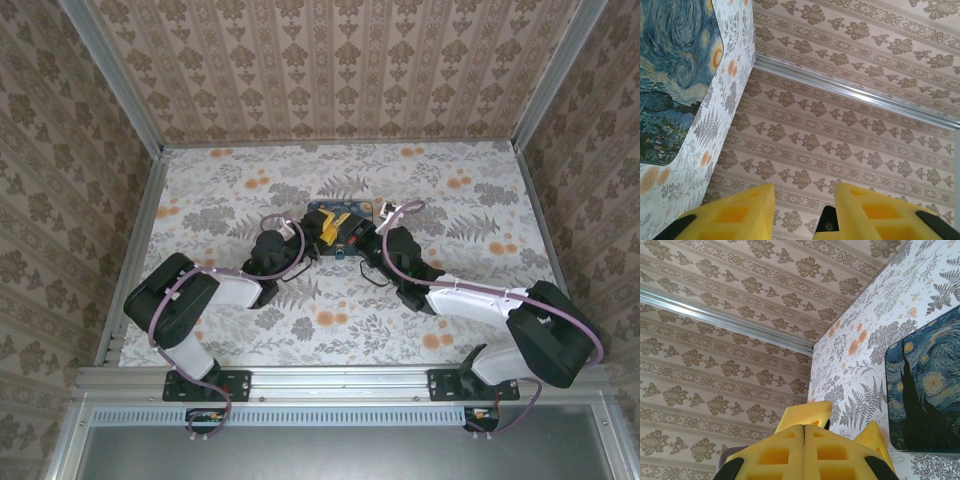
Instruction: Unlock the padlock with the key
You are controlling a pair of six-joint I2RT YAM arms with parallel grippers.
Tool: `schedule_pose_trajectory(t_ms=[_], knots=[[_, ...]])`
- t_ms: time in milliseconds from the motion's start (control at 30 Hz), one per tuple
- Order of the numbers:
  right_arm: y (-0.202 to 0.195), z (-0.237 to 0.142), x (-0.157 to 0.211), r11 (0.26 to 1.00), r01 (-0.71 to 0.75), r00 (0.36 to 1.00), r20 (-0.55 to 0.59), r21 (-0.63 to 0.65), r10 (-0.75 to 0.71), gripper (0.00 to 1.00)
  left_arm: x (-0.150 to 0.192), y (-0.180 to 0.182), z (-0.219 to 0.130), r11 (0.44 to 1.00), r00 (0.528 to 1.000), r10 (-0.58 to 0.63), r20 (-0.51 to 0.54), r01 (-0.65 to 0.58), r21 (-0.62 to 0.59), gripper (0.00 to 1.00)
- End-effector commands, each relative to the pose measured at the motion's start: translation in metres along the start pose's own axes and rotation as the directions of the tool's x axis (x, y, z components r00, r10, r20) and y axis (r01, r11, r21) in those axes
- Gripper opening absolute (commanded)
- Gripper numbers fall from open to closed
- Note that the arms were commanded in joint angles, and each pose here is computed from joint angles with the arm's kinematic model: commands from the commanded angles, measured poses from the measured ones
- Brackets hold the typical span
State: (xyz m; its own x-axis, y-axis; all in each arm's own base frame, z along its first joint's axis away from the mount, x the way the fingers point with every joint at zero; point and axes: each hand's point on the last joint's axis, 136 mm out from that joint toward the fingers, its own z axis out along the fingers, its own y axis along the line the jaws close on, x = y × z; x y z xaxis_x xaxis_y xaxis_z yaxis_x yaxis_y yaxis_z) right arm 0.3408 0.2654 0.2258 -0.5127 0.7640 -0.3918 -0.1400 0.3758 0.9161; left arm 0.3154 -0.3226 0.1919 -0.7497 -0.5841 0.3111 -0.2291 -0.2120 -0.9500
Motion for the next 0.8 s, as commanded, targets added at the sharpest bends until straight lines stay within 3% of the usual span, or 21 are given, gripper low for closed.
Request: schedule_pose_trajectory(t_ms=[0, 433, 567, 767], knots=[[0.019, 0.003, -0.004, 0.999, -0.016, 1.0, 0.013, -0.05, 0.017, 0.0, 0.005, -0.007, 0.001, 0.999, 1.0, 0.021, -0.016, -0.02, 0.034, 0.4], [0.017, 0.027, 0.014, 0.999, -0.024, 0.999, -0.029, -0.045, 0.023, 0.0, 0.009, -0.019, -0.002, 0.998, 1.0, 0.015, -0.024, -0.014, 0.063, 0.61], [0.009, 0.026, 0.014, 0.999, -0.027, 0.999, -0.018, -0.029, 0.026, 0.0, 0.009, -0.022, -0.004, 0.998, 1.0, 0.019, -0.02, -0.017, 0.065, 0.59], [0.003, 0.017, 0.01, 1.0, -0.021, 1.0, 0.005, -0.012, 0.021, 0.0, 0.007, -0.019, -0.006, 0.998, 1.0, 0.025, -0.011, -0.024, 0.055, 0.48]])
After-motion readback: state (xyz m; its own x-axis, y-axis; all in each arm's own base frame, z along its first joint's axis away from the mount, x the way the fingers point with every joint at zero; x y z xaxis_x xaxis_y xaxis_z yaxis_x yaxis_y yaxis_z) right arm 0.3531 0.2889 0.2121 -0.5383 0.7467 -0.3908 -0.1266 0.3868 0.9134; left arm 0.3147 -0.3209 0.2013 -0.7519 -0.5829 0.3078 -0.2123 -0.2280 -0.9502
